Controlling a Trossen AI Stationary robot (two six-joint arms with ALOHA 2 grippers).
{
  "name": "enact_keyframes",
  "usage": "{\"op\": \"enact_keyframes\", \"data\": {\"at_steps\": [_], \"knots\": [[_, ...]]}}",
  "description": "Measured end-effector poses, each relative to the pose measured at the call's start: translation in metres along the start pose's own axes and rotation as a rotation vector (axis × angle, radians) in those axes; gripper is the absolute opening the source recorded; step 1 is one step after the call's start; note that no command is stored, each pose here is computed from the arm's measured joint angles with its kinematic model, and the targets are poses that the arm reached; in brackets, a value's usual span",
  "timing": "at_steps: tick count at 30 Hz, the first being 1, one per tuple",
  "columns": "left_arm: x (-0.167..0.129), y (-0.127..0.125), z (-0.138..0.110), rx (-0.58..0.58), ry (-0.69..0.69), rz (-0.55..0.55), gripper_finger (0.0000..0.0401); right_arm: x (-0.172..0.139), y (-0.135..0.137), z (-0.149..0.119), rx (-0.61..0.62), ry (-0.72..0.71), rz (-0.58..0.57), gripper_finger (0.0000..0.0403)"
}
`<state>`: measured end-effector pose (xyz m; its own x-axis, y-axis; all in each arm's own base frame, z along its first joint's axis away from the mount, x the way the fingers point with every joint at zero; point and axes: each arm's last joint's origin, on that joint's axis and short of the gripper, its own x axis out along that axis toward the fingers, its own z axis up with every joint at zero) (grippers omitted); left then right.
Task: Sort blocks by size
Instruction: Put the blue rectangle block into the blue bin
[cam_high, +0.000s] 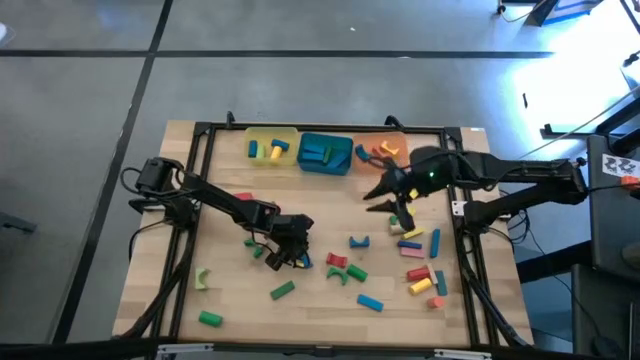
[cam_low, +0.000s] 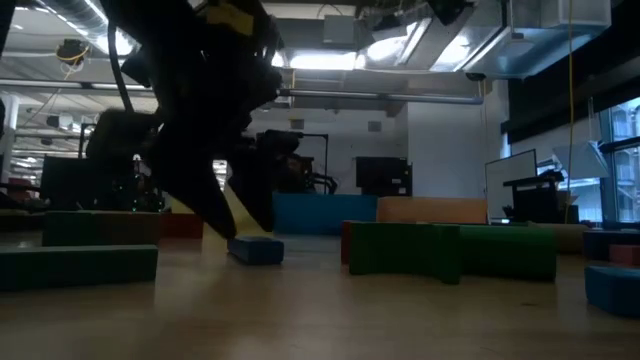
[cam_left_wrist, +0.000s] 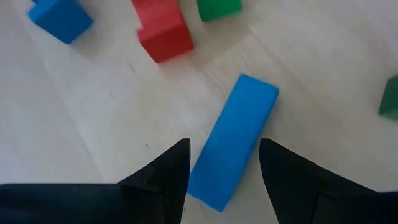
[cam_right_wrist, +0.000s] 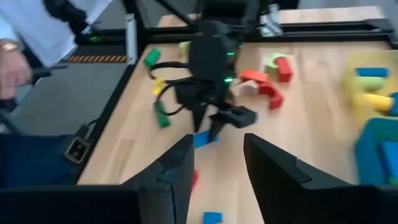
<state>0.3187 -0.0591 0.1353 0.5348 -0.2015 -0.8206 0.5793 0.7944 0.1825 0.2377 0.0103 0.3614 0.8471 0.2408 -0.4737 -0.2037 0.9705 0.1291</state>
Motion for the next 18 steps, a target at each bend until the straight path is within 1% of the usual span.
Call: {"op": "enact_keyframes", "data": {"at_steps": [4,8,11,15,18], "knots": [[0.009,-0.001,-0.004,0.041,0.018,-0.01,0.0172,0.005,0.013,-0.001,-0.026,0.014,0.051,0.0143],[0.012,-0.001,-0.005,0.03,0.021,-0.021,0.0165,0.007,0.026,-0.002,-0.051,0.024,0.098,0.0143],[0.012,0.0,-0.006,-0.014,0.025,-0.019,0.014,0.008,0.034,-0.005,-0.057,0.045,0.128,0.0143],[0.011,0.007,-0.007,-0.114,0.024,0.002,0.0091,0.008,0.043,-0.008,0.004,0.075,0.125,0.0143],[0.01,0.015,-0.009,-0.194,0.02,0.029,0.0086,0.008,0.048,-0.011,0.041,0.1,0.11,0.0143]]}}
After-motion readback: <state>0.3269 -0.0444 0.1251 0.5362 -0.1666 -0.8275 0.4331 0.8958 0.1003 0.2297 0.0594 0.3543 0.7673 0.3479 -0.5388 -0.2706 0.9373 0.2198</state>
